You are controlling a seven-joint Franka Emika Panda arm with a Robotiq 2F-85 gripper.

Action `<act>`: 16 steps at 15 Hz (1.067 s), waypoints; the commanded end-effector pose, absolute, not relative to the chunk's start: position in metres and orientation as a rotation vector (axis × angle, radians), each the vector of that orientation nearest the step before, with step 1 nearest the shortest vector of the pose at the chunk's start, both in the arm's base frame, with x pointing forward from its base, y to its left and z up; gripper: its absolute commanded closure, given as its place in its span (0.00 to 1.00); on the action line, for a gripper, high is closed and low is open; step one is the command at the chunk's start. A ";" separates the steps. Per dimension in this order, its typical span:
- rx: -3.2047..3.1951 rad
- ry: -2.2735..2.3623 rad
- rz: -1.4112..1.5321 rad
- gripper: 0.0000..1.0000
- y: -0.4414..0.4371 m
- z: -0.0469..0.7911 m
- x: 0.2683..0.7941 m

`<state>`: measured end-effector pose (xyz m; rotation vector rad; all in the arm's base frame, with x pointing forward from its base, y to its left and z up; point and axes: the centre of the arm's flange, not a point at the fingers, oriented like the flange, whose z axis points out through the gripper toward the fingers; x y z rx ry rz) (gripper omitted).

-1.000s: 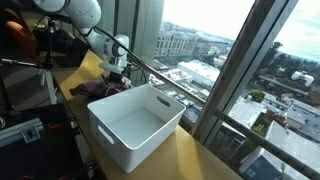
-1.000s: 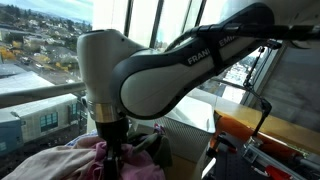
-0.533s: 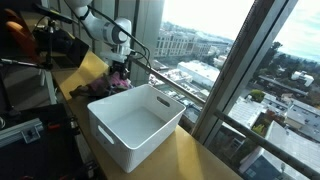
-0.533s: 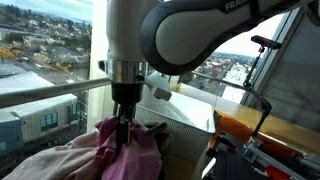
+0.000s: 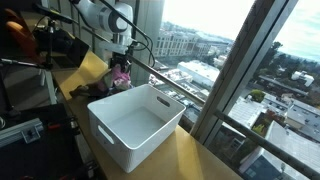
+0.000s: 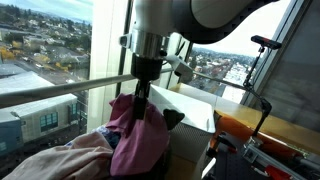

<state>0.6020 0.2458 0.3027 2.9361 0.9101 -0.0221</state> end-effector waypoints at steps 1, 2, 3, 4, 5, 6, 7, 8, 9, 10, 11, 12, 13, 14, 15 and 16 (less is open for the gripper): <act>2.973 0.892 0.093 1.00 0.201 0.363 0.598; 2.982 0.865 0.134 1.00 0.184 0.384 0.605; 2.990 0.834 0.177 1.00 0.168 0.402 0.612; 2.998 0.798 0.226 1.00 0.149 0.420 0.619; 3.000 0.760 0.269 1.00 0.128 0.439 0.626; 3.002 0.723 0.308 1.00 0.104 0.457 0.631; 3.006 0.686 0.339 1.00 0.079 0.472 0.635; 3.013 0.652 0.358 1.00 0.060 0.478 0.639; 3.018 0.622 0.373 1.00 0.043 0.480 0.640; 3.024 0.597 0.366 1.00 0.031 0.472 0.641; 3.030 0.573 0.357 1.00 0.021 0.460 0.641; 3.030 0.557 0.337 1.00 0.014 0.443 0.640; 3.015 0.541 0.318 1.00 0.004 0.419 0.640; 3.013 0.520 0.290 1.00 -0.004 0.397 0.640; 3.021 0.506 0.257 1.00 -0.014 0.373 0.639; 3.025 0.494 0.232 1.00 -0.019 0.350 0.636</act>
